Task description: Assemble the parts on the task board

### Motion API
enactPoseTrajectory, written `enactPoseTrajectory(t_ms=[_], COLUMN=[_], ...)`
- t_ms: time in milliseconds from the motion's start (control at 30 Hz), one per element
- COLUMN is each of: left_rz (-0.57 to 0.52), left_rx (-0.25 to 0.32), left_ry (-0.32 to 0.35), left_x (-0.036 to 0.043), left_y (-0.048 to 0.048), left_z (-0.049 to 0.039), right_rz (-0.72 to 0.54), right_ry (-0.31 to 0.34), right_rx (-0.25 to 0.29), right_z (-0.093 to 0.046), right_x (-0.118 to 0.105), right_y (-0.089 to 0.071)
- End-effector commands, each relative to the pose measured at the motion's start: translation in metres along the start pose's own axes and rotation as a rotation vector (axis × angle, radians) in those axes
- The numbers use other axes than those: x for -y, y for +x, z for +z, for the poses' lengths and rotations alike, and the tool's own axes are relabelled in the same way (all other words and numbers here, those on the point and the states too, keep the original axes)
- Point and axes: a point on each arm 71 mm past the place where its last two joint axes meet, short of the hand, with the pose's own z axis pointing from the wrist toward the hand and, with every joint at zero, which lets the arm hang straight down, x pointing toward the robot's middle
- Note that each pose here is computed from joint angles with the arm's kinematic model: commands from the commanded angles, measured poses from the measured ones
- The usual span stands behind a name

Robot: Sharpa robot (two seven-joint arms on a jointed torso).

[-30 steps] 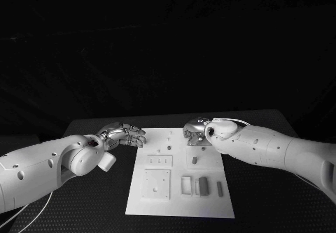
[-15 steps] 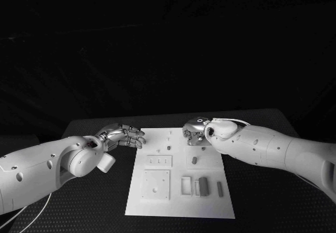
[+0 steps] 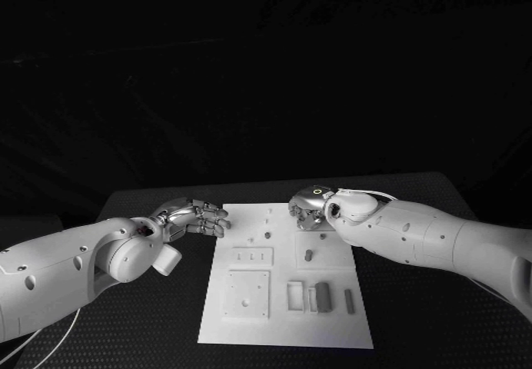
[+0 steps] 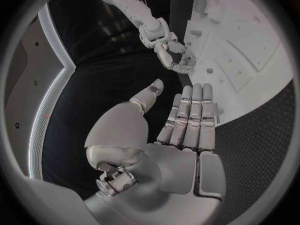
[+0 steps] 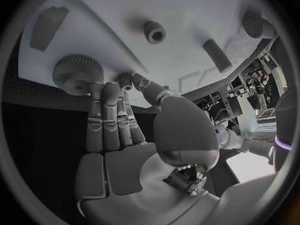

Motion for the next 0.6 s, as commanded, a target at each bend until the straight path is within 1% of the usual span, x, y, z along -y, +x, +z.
enactPoseTrajectory(t_ms=[33, 333, 600], left_rz=[-0.008, -0.008, -0.008], left_rx=[-0.019, -0.016, -0.018], left_ry=[0.007, 0.005, 0.005], left_x=[0.0009, 0.0002, 0.0003], left_y=[0.0023, 0.0015, 0.002], left_z=[0.0007, 0.0008, 0.0014], right_rz=[-0.004, -0.008, -0.01], right_ry=[0.004, 0.001, 0.01], right_rx=[-0.013, -0.002, -0.027], right_z=[-0.0002, 0.0033, 0.0069], right_x=[-0.0027, -0.0069, -0.0089], right_y=[0.0076, 0.006, 0.007])
